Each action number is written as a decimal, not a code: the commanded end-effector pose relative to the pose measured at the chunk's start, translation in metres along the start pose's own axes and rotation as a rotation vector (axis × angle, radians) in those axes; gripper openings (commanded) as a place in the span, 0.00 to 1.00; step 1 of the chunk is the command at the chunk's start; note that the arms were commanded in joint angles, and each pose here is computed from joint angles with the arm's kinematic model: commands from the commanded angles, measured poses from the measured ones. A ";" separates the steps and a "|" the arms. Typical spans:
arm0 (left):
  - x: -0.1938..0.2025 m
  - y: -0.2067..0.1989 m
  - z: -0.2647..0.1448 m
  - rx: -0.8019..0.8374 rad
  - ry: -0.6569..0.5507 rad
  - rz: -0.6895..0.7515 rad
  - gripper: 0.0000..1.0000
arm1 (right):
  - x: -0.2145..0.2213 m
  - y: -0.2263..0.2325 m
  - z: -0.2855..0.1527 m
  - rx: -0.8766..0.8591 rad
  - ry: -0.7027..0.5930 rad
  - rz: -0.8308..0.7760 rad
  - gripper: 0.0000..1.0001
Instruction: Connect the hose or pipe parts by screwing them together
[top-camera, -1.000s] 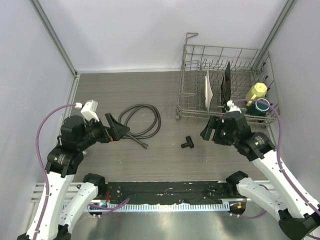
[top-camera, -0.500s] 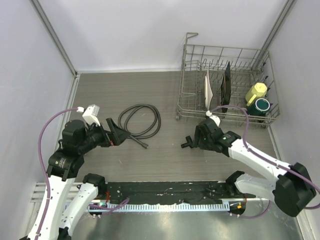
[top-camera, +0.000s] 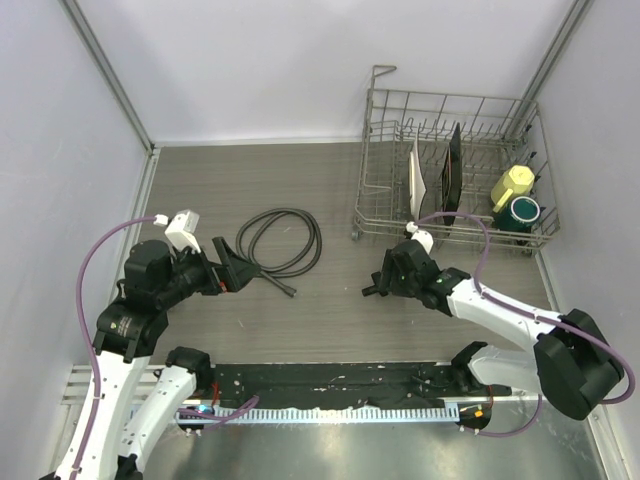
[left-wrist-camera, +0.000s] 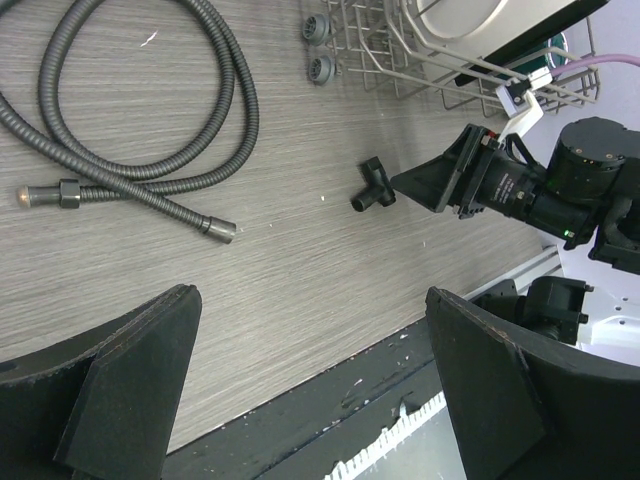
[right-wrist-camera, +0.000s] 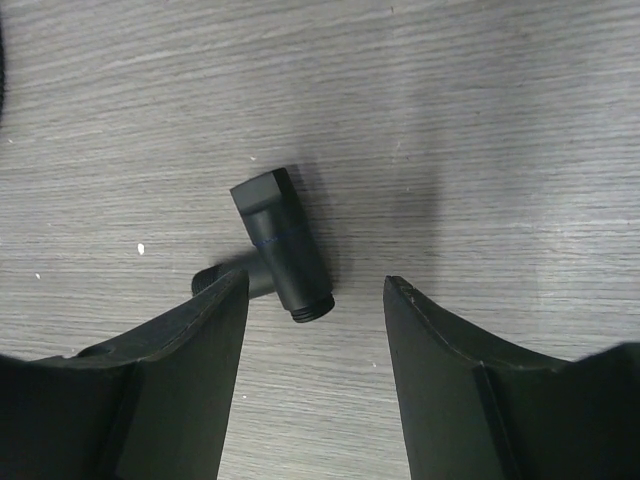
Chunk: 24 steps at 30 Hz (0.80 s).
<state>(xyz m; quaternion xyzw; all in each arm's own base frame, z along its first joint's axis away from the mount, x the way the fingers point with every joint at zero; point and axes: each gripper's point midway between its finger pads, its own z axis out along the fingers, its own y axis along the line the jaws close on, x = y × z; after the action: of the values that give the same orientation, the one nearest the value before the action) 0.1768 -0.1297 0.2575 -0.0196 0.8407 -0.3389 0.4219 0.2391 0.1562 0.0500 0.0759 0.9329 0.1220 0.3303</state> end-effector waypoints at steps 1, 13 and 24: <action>-0.009 -0.012 -0.005 0.041 -0.025 0.013 1.00 | 0.000 0.006 0.003 -0.041 -0.020 -0.007 0.62; -0.010 -0.011 -0.003 0.039 -0.026 -0.001 1.00 | 0.015 0.028 0.006 -0.152 0.047 0.044 0.62; -0.011 -0.011 0.000 0.044 -0.029 -0.005 1.00 | 0.022 0.045 -0.010 -0.259 0.069 0.143 0.61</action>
<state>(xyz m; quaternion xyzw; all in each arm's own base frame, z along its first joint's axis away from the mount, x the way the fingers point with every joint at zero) 0.1777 -0.1301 0.2576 -0.0233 0.8407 -0.3405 0.4204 0.2173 0.1877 0.0425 0.0807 0.9274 0.2214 0.2904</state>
